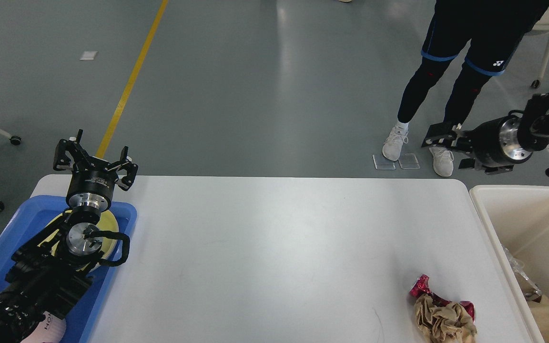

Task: Tidy desktop
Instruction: 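Raise the right gripper from the bin and move it toward the beige wad, then lower the right gripper onto the beige wad and close on it, then lift the beige wad and drop it into the white bin, then swing the right gripper back over the table toward the pink toy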

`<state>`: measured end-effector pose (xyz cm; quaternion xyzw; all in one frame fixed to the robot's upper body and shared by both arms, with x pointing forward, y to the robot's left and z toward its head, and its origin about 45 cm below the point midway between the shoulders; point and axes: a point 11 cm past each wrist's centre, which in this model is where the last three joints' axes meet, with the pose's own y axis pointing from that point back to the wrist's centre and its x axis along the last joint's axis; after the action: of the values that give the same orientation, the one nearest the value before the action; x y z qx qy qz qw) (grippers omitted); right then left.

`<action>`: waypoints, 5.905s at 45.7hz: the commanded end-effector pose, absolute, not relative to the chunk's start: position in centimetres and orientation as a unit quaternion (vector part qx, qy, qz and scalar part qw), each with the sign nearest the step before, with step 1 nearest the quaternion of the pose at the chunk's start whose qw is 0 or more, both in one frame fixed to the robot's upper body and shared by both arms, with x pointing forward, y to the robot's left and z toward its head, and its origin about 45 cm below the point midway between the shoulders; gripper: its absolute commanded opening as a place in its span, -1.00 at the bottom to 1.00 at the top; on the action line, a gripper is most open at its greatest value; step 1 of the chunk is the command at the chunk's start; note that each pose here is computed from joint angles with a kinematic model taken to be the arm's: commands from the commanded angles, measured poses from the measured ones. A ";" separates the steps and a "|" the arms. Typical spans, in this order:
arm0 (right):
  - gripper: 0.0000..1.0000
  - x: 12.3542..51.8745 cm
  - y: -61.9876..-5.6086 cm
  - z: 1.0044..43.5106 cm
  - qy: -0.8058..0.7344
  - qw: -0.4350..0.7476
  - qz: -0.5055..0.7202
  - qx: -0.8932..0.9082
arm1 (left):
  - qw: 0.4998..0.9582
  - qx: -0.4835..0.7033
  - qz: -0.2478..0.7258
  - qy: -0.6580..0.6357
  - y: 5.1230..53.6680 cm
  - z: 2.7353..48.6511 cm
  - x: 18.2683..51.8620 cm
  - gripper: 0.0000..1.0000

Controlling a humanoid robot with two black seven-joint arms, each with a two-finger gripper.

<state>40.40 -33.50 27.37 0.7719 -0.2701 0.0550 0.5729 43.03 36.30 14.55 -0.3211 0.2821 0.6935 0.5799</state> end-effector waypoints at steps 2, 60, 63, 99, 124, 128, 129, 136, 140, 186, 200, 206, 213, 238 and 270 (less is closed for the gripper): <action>1.00 34.8 -27.6 29.0 -0.171 0.560 0.045 0.809 | 0.580 -0.321 0.694 0.282 36.4 14.6 43.0 0.99; 1.00 23.6 -39.6 12.8 -0.273 0.588 -0.150 0.747 | 0.580 -0.321 0.694 0.282 36.4 14.6 43.0 0.99; 1.00 23.4 -39.5 12.6 -0.272 0.588 -0.155 0.746 | 0.579 -0.322 0.694 0.282 36.4 14.6 43.0 0.99; -0.38 20.0 -35.2 8.9 -0.279 0.547 -0.197 0.764 | 0.580 -0.322 0.693 0.281 36.4 14.6 43.0 0.99; -1.00 19.1 -35.1 9.7 -0.282 0.541 -0.206 0.765 | 0.580 -0.321 0.694 0.282 36.4 14.6 43.0 0.99; -1.00 18.9 -35.0 10.2 -0.279 0.539 -0.208 0.767 | 0.580 -0.322 0.693 0.281 36.4 14.6 43.0 0.99; -1.00 19.0 -34.9 10.5 -0.278 0.539 -0.207 0.768 | 0.580 -0.321 0.694 0.282 36.4 14.6 43.0 0.99; -1.00 20.5 -36.5 14.0 -0.264 0.566 -0.162 0.764 | 0.580 -0.322 0.693 0.281 36.4 14.6 43.0 0.99; -1.00 22.7 -37.5 17.7 -0.237 0.597 -0.092 0.761 | 0.580 -0.322 0.693 0.281 36.4 14.6 43.0 0.99; -1.00 37.6 -52.0 29.0 -0.288 0.715 0.062 0.633 | 0.580 -0.321 0.694 0.282 36.4 14.6 43.0 0.99; -1.00 34.0 -61.0 18.4 -0.401 0.730 0.077 0.547 | 0.580 -0.321 0.694 0.282 36.4 14.6 43.0 0.99; -1.00 32.5 -60.7 14.7 -0.451 0.722 0.058 0.522 | 0.580 -0.321 0.694 0.282 36.4 14.6 43.0 0.99; 0.99 31.1 -61.4 13.6 -0.469 0.734 0.048 0.490 | 0.580 -0.321 0.694 0.282 36.4 14.6 43.0 0.99; 1.00 34.8 -59.3 15.3 -0.514 0.686 0.058 0.512 | 0.580 -0.321 0.694 0.282 36.4 14.6 43.0 0.99; 1.00 39.2 -35.6 27.9 -0.254 0.568 -0.009 0.783 | 0.580 -0.322 0.693 0.283 36.3 14.5 43.0 0.99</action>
<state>42.76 -42.99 27.42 0.7306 -0.3513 0.0005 0.5855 43.02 36.37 14.56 -0.3210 0.2817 0.6940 0.5795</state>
